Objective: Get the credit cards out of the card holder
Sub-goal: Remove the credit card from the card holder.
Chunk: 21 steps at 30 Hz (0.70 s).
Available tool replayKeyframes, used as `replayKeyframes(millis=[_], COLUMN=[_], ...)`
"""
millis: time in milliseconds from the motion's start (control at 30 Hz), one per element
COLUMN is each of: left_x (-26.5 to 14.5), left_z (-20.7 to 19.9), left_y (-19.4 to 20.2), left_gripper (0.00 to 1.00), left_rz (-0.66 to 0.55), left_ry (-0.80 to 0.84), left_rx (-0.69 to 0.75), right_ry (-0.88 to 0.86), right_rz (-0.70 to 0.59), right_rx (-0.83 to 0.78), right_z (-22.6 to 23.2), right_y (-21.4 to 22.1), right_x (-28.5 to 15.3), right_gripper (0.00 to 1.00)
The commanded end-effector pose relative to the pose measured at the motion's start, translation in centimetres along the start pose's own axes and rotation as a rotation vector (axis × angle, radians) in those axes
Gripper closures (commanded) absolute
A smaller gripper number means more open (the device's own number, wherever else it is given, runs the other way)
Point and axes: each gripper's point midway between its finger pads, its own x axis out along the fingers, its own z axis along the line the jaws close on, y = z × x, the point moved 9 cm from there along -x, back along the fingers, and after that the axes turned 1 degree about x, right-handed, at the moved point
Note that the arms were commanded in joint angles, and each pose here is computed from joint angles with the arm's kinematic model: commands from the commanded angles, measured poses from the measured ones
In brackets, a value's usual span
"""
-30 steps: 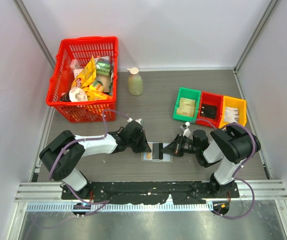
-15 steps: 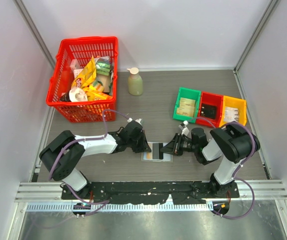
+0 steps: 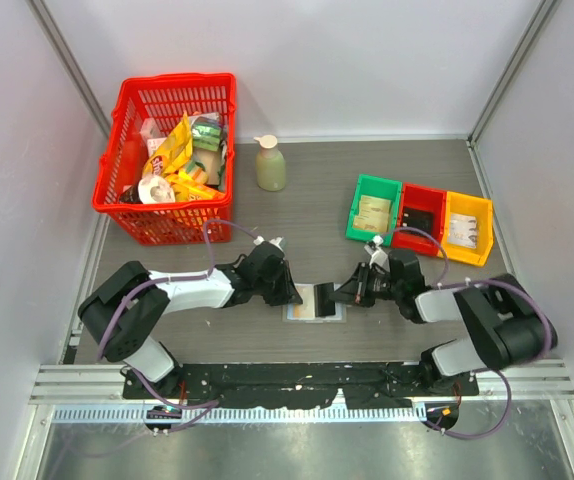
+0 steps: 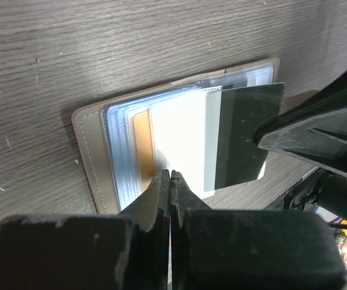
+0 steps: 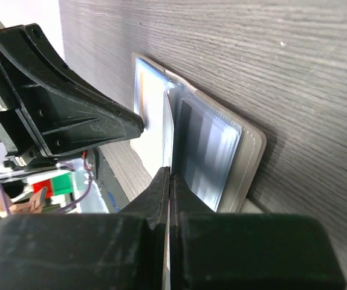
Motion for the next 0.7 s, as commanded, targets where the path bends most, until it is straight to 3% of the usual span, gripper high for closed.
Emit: replayKeyframes(millis=[0,233,300,433,567,667], left_x=[-0.1,-0.7,-1.3,-3.1,-5.8,-8.2], left_z=[2.2,0.5,-0.4,-2.3,-4.2,-5.6], left_y=[0.7,-0.7,-1.5,-3.6,-6.0,-8.0], left_gripper=[1.00,1.00,0.94,0.70,0.27,0.03], left_rz=[0.010,-0.025,-0.044,-0.096,-0.171,-0.238], left_ry=[-0.106,-0.064,-0.035,0.021,0.065,0.076], left_rx=[-0.003,0.008,0.010,0.012,0.013,-0.016], right_ry=[0.234,0.360,0.394,0.446,0.476,0.534], right_rz=[-0.035,-0.089,-0.091,-0.168,-0.270,-0.329], right_rx=[-0.102,-0.256,-0.298,-0.431,-0.560,-0.676], right_z=[-0.3,3.8,4.9,7.5,10.1,11.6], right_y=[-1.2,-3.4,-3.8,-5.2,-6.5,-6.9], right_x=[-1.3,-4.5,-5.5,-7.5,-8.6,-8.5], right_gripper=[0.99,0.99,0.99,0.99,0.99,0.99])
